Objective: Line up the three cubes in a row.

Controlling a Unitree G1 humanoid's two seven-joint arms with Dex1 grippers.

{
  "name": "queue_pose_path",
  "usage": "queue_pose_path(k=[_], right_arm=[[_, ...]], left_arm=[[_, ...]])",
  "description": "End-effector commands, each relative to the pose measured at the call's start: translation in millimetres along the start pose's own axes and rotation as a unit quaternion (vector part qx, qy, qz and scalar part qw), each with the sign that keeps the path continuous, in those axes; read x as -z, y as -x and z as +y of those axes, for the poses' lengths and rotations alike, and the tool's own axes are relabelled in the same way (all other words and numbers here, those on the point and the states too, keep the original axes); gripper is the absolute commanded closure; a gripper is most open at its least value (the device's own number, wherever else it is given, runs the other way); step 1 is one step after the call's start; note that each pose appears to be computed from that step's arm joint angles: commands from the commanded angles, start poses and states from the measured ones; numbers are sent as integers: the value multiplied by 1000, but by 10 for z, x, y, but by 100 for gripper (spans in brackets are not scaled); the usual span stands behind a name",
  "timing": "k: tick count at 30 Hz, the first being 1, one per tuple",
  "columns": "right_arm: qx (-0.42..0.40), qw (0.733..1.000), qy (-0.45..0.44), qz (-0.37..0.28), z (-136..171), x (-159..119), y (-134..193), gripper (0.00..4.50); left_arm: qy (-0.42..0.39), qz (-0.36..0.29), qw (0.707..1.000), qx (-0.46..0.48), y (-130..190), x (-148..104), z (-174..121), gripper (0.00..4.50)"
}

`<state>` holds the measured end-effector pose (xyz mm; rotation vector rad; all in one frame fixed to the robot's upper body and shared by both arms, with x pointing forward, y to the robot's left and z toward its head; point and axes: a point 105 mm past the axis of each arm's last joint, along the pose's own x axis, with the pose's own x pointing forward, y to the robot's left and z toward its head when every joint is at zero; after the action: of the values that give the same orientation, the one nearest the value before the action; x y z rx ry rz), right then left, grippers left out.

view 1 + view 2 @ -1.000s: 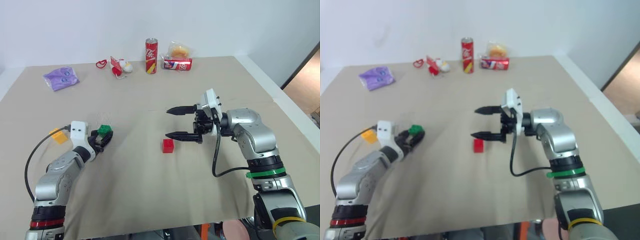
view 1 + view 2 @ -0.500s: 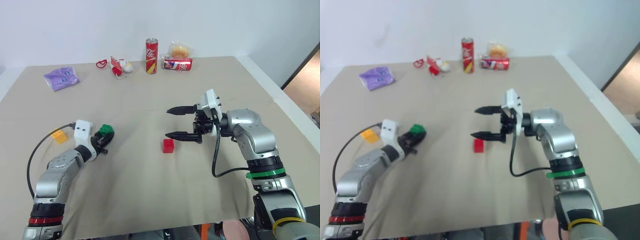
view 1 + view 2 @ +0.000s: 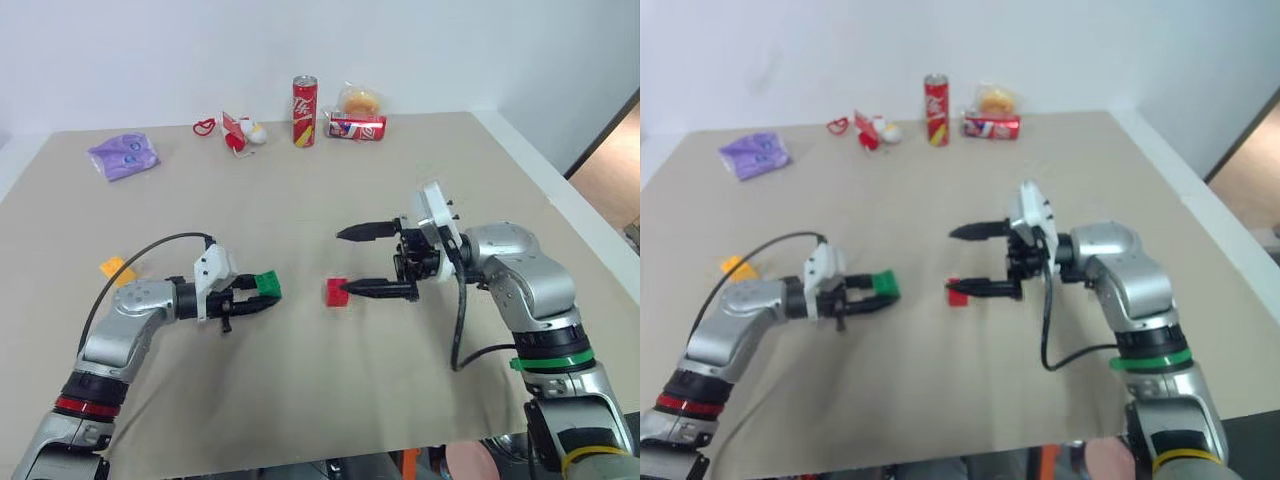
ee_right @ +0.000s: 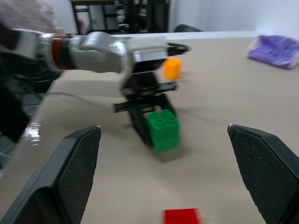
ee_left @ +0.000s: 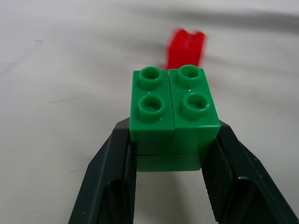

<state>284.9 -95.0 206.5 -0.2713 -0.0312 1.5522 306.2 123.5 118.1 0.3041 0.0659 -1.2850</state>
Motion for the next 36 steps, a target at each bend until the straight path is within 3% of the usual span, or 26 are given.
queue_pose_path(k=[1, 12, 19, 36], right_arm=[[-7, 1000, 9, 9, 137, -65, 140, 0], [28, 999, -3, 18, 169, -47, 255, 0], [38, 999, -9, 26, 213, 12, 277, 0], [57, 997, -16, 40, 128, 134, 343, 0]], left_arm=[[-34, -8, 999, 35, -4, -61, 56, 317], [-43, -24, 993, 106, -237, -58, 178, 317], [-59, 2, 993, 107, -373, 72, 212, 317], [-54, 9, 993, 108, -370, 190, 151, 317]])
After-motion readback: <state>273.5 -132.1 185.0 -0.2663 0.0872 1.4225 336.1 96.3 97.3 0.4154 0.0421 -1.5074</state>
